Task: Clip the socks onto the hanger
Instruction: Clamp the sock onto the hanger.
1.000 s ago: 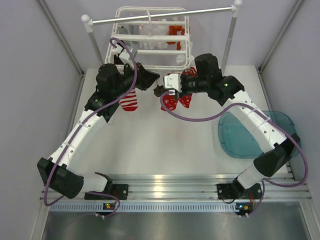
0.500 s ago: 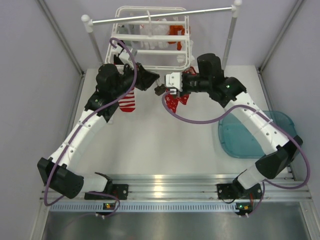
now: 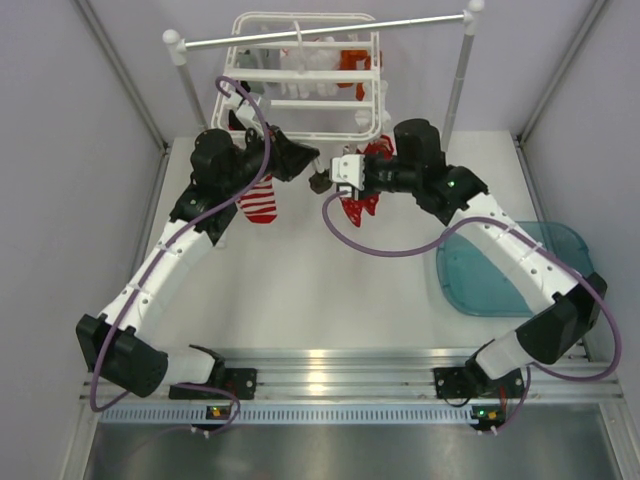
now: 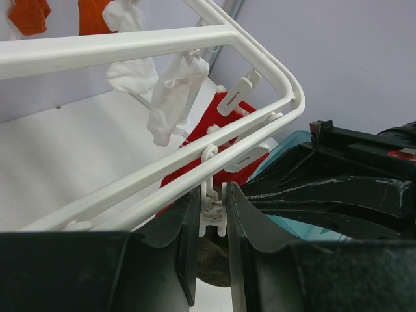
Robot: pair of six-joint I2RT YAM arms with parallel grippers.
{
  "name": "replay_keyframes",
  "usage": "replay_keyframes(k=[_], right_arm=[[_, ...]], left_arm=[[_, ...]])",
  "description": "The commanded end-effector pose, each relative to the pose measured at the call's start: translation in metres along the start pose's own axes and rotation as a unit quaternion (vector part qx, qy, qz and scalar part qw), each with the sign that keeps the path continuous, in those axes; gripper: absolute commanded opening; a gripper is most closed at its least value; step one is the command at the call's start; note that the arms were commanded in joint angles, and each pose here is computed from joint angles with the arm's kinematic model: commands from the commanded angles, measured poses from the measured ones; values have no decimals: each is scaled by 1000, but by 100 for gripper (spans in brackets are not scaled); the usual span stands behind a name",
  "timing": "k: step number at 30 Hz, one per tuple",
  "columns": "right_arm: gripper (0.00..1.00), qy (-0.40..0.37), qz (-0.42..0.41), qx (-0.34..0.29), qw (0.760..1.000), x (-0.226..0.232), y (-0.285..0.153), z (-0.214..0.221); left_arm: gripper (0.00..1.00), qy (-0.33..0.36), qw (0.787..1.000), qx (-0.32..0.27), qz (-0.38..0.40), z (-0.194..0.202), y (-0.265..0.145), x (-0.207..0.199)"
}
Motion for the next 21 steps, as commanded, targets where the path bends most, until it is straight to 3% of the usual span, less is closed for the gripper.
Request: replay_keyframes(k=[1, 21], right_arm=[[0, -29, 63, -30, 997, -29, -17, -25], [0, -29, 87, -40, 995, -34, -27, -32]], left_arm=[[0, 7, 999, -9, 32, -7, -5, -14], [1, 9, 1000, -6, 22, -6, -2, -10]])
Point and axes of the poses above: each gripper's point midway between its finger pads, its own y axis out along the fingers, its own x axis along the line the jaws close on, z = x × y, the point moved 6 cm from there along -y, back along the fingers, and after that the axes turned 12 degrees about -y, right-handed, at the moved point
